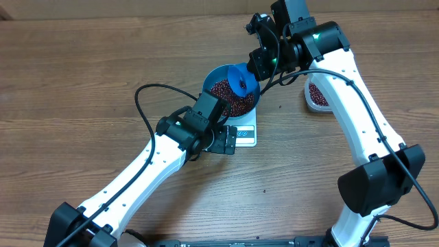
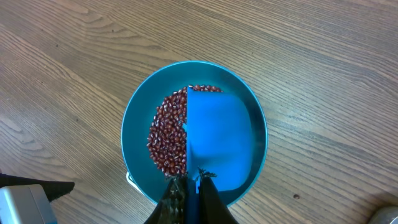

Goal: Scoop item into bowl and weigh 150g on scale

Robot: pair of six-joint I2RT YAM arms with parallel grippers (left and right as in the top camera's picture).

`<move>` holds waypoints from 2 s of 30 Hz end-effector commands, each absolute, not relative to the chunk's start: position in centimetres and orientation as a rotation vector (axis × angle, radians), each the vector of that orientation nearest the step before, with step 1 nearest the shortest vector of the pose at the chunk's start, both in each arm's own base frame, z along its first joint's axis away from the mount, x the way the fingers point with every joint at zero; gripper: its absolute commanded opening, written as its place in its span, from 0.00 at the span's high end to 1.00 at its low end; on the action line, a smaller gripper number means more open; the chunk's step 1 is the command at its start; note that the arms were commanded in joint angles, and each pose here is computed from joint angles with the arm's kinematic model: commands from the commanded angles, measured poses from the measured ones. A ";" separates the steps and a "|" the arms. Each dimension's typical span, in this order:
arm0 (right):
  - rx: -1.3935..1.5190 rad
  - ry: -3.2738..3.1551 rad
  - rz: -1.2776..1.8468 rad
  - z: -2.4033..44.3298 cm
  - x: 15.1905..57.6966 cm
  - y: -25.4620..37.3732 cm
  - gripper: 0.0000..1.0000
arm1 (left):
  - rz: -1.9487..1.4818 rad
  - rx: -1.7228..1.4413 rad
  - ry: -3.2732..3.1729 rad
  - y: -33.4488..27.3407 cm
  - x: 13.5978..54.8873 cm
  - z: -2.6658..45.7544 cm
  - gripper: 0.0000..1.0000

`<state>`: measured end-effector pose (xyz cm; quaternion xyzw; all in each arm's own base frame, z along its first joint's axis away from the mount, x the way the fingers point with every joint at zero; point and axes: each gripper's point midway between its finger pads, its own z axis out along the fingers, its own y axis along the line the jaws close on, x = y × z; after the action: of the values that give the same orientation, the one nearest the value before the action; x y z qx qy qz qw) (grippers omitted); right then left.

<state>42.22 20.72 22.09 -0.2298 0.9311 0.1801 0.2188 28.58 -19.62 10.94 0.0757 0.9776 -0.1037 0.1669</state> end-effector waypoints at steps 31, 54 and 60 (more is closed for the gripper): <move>-0.631 2.383 0.374 29.5 41.8 18.2 0.96 | -0.294 0.205 2.799 -19.6 28.4 10.5 0.01; -0.216 2.589 0.439 27.7 41.6 8.7 0.96 | -0.294 0.205 2.799 -19.6 28.4 10.5 0.00; 0.128 2.642 0.461 27.1 40.9 1.1 0.96 | -0.294 0.205 2.799 -19.6 28.4 10.5 0.01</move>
<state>41.10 4.58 24.94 -0.0233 0.9666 0.1556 0.2022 28.58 -19.63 10.94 0.0757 0.9776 -0.1039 0.1668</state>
